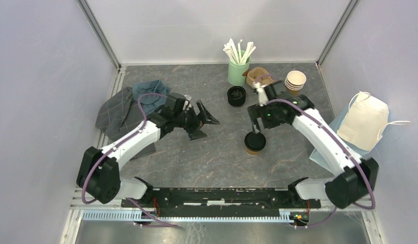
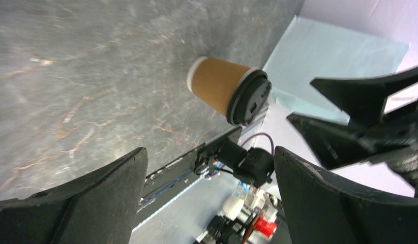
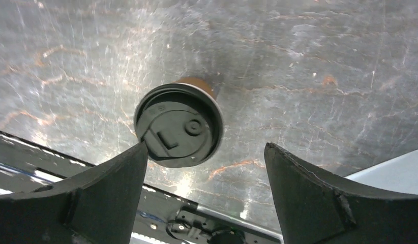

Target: Pack the takeout coffee

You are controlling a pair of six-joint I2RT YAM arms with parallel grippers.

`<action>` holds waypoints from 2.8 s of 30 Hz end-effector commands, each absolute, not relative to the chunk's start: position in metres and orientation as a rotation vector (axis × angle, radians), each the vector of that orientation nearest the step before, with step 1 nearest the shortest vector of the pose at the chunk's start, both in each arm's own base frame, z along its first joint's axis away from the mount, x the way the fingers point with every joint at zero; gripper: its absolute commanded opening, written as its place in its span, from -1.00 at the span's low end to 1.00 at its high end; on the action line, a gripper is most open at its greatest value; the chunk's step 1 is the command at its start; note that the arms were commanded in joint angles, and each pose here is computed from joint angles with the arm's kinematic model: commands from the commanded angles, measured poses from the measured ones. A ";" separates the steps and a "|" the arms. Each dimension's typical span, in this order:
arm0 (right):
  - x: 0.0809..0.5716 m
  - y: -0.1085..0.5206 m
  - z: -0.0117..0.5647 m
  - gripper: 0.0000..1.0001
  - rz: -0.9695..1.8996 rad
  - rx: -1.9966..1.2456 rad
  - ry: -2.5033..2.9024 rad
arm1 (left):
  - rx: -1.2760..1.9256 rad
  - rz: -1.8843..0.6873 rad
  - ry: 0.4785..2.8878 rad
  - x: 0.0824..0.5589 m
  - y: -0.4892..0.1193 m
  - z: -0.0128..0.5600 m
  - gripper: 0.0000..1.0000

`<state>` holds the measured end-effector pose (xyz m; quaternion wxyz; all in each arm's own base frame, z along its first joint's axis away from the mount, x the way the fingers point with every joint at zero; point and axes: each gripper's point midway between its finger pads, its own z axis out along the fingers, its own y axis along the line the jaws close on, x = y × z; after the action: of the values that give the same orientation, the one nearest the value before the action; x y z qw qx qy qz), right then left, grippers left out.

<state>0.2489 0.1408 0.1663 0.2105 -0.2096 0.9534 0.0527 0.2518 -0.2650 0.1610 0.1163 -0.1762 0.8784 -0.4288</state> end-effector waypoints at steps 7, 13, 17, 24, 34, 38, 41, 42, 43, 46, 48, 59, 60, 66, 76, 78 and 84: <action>0.255 0.125 0.160 0.70 0.718 -0.255 2.427 | -0.098 -1.391 2.619 0.235 -0.371 0.188 0.90; 0.247 0.134 0.143 0.62 0.905 -0.163 2.378 | -0.001 -1.380 2.696 0.231 -0.406 0.164 0.77; 0.245 0.125 0.128 0.48 0.941 -0.097 2.385 | 0.036 -1.374 2.721 0.233 -0.421 0.152 0.66; 0.241 0.127 0.118 0.19 1.006 -0.065 2.368 | 0.057 -1.387 2.765 0.235 -0.433 0.134 0.43; 0.228 0.152 0.107 -0.02 1.219 -0.081 2.315 | -0.014 -1.337 2.766 0.225 -0.410 0.121 0.15; 0.229 0.156 0.101 -0.02 1.220 -0.118 2.344 | -0.070 -1.337 2.749 0.221 -0.395 0.122 0.21; 0.229 0.158 0.102 -0.02 1.221 -0.134 2.346 | -0.116 -1.334 2.697 0.225 -0.382 0.134 0.54; 0.229 0.160 0.102 -0.02 1.221 -0.144 2.348 | -0.131 -1.348 2.670 0.227 -0.378 0.140 0.64; 0.228 0.161 0.102 -0.02 1.222 -0.154 2.352 | -0.147 -1.366 2.640 0.227 -0.374 0.148 0.73; 0.225 0.164 0.100 -0.02 1.225 -0.174 2.364 | -0.190 -1.397 2.621 0.224 -0.368 0.150 0.75; 0.225 0.165 0.100 -0.02 1.225 -0.179 2.364 | -0.207 -1.409 2.641 0.220 -0.368 0.144 0.50; 0.227 0.166 0.100 -0.02 1.222 -0.196 2.371 | -0.223 -1.355 2.700 0.217 -0.365 0.128 -0.26; 0.227 0.166 0.099 -0.02 1.221 -0.196 2.373 | -0.219 -1.355 2.702 0.217 -0.365 0.127 -0.29; 0.227 0.166 0.096 -0.01 1.219 -0.193 2.379 | -0.218 -1.327 2.744 0.217 -0.366 0.115 -0.33; 0.218 0.160 0.069 -0.02 1.179 -0.156 2.434 | -0.180 -0.965 2.959 0.193 -0.334 0.044 -0.45; 0.212 0.157 0.057 -0.03 1.167 -0.145 2.462 | -0.191 -0.833 3.026 0.180 -0.316 0.017 -0.50; 0.198 0.142 0.028 -0.03 1.129 -0.086 2.529 | -0.169 -0.748 3.076 0.168 -0.301 -0.006 -0.55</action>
<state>0.2220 0.1659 0.0899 0.2265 -0.0550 0.8474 0.4770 0.2124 -0.3612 0.0897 0.0377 -0.0592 0.9091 -0.4106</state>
